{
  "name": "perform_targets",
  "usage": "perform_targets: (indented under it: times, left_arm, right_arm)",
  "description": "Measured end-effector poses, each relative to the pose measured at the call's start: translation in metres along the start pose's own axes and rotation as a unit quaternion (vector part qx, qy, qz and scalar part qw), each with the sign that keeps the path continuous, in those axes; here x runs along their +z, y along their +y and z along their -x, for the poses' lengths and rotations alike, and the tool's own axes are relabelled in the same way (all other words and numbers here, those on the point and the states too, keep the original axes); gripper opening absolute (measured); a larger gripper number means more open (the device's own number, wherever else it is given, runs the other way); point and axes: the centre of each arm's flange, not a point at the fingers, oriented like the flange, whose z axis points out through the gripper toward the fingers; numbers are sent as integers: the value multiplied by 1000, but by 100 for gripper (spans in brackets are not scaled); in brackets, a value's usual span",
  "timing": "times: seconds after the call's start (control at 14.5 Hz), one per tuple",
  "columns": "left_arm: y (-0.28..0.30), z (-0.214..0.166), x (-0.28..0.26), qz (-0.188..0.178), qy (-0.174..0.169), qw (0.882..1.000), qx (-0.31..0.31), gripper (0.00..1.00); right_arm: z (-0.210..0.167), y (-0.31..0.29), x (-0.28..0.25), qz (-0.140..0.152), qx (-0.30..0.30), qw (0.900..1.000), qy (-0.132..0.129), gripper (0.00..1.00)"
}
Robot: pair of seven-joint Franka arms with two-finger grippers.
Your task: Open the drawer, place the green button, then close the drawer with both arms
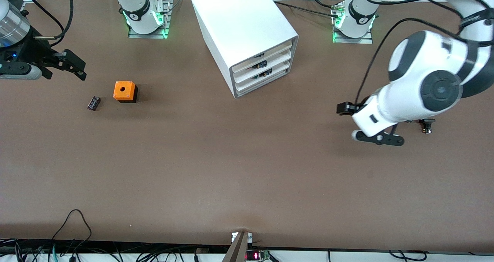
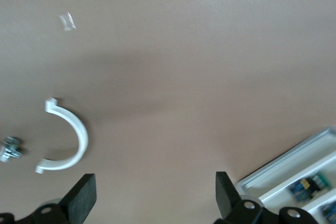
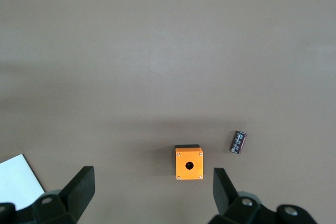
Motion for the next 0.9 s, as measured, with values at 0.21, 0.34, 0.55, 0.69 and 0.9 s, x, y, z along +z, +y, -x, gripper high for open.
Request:
perform_targets:
  times: [0.21,0.34,0.55,0.69,0.9]
  left_arm:
    - [-62,24,-16,-18,6,1000,6,100]
    - [-83,46,-29,-33,19,999,-5,100]
    - [-79,68,-55,-49,84,995,-9,100]
    - [-71,83,-63,-50,108,993,-27,100]
    - [-67,96,-59,-48,107,992,-50,100]
  right_arm:
    - [1,0,-10,0,-1,1000,3,100]
    - [1,0,-10,0,-1,1000,3,100]
    - [0,0,-10,0,-1,1000,2,100]
    - [0,-1,-10,0,-2,1000,2,100]
    - [1,-1,-10,0,-2,1000,2,100]
